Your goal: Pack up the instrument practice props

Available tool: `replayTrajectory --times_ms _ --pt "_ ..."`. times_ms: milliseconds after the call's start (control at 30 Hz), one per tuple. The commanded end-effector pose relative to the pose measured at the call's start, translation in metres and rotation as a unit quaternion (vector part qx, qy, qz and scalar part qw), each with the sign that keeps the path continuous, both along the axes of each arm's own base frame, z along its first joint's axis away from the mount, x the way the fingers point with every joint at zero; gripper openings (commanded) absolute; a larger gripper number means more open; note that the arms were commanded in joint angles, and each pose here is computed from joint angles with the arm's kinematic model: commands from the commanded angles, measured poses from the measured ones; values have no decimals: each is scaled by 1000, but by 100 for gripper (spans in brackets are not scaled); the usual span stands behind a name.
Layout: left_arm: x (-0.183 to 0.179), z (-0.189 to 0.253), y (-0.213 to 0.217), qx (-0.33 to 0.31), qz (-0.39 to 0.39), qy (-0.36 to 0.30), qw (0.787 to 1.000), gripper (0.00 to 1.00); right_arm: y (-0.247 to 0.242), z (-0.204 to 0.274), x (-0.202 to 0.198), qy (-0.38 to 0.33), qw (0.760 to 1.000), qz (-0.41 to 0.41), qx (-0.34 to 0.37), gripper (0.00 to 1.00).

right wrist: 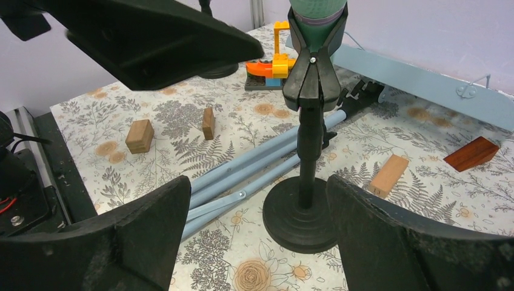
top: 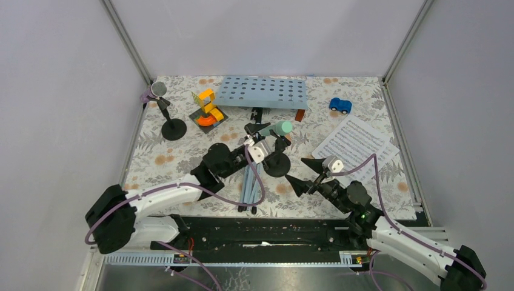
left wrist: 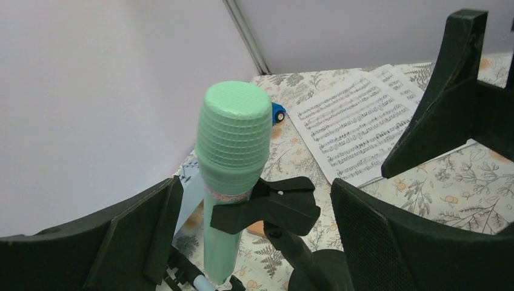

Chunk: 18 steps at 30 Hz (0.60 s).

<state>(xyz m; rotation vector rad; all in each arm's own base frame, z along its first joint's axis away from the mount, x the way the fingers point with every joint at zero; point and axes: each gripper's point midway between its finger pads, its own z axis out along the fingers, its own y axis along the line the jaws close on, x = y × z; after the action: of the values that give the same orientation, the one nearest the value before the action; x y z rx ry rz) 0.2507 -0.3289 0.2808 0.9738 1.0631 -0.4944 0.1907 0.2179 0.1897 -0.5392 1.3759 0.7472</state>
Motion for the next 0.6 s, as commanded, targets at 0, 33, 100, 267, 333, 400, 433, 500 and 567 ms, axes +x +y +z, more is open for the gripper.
replayTrajectory --times_ms 0,33,100,267,333,400,433,500,567 --pt "5 36 -16 -37 -17 -49 998 96 -5 21 3 -20 1000 -12 8 89" --pt "8 34 -18 -34 -16 -48 998 95 -6 20 3 -22 1000 -15 10 89" --pt "12 31 -23 -26 -14 -48 998 93 -8 18 3 -21 1000 -19 14 89" --pt "26 32 -22 -31 15 -52 998 89 -10 13 3 -14 1000 -23 9 89" --pt "33 34 -19 -34 27 -53 998 87 -9 12 2 -9 1000 -21 11 89" --pt "39 35 -19 -35 33 -54 997 84 -9 10 2 -5 1000 -19 11 88" --pt "42 35 -19 -35 37 -53 997 82 -8 9 2 -4 1000 -19 10 88" --pt "48 33 -21 -30 41 -49 997 77 -8 7 3 -2 1000 -20 8 88" --pt "52 31 -22 -23 44 -49 998 73 -9 6 3 -1 1000 -22 6 88"
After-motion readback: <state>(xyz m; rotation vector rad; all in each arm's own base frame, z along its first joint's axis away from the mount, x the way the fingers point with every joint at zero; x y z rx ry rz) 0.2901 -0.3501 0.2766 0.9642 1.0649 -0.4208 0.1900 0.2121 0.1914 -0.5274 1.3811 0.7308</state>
